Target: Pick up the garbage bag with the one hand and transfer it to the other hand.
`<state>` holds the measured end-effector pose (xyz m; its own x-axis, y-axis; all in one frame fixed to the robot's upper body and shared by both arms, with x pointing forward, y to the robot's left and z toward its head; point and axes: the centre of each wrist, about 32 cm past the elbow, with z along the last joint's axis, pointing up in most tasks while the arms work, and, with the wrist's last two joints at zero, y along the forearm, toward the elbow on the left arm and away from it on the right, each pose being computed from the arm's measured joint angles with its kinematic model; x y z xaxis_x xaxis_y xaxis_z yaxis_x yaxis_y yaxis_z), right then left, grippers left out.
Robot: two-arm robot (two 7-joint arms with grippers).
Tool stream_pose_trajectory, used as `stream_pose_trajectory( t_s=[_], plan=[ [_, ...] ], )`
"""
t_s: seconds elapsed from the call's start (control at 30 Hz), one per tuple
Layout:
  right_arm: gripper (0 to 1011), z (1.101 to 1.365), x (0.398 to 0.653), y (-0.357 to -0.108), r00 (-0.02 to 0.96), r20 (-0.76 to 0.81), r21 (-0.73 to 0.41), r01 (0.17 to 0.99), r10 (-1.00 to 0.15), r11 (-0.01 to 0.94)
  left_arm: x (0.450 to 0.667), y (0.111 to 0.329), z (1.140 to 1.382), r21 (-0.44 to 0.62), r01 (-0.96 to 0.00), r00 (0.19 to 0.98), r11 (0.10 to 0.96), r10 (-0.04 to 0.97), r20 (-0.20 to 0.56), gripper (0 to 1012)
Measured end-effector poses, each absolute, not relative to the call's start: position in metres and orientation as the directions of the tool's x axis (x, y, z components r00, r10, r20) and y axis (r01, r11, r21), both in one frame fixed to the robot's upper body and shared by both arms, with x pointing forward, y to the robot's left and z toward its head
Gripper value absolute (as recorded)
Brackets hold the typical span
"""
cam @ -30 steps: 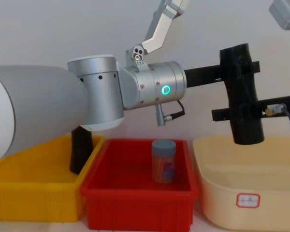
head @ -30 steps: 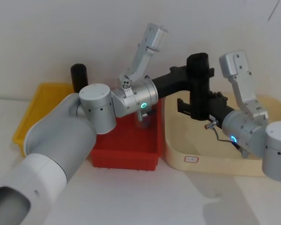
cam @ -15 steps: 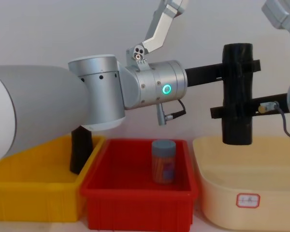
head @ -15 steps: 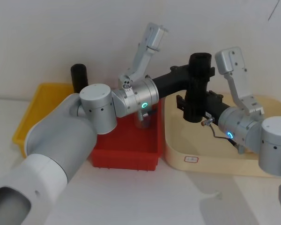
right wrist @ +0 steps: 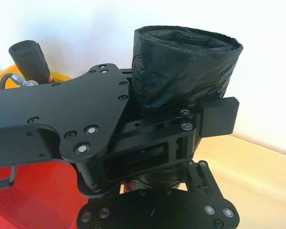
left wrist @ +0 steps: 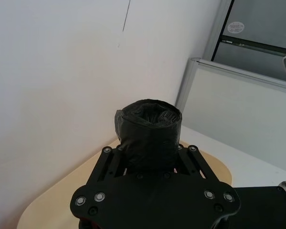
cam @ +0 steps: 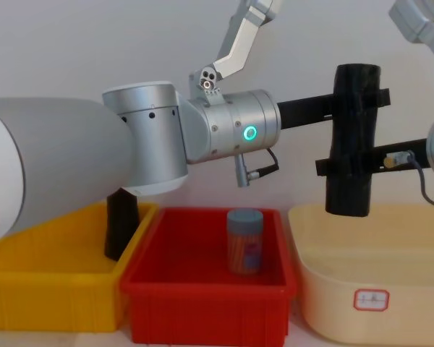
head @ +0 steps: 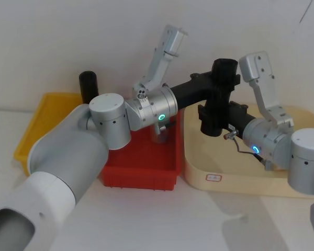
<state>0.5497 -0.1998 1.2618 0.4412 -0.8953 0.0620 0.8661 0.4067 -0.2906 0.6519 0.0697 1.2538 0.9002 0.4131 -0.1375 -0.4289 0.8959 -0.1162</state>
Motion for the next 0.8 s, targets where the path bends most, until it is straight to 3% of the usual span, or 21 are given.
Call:
stream_pose_trajectory(
  t_s=[0.23,0.8],
  plan=[
    [560,1.262,0.550,-0.199,0.444,0.061,-0.291,0.865,-0.894,0.409,0.652,0.069,1.254,-0.117,-0.428,0.901,0.896,0.412,-0.137,401],
    [557,1.263,0.553,-0.214,0.377,0.049,-0.277,0.895,-0.925,0.350,0.652,0.069,1.254,-0.116,-0.428,0.901,0.896,0.412,-0.137,904]
  ],
)
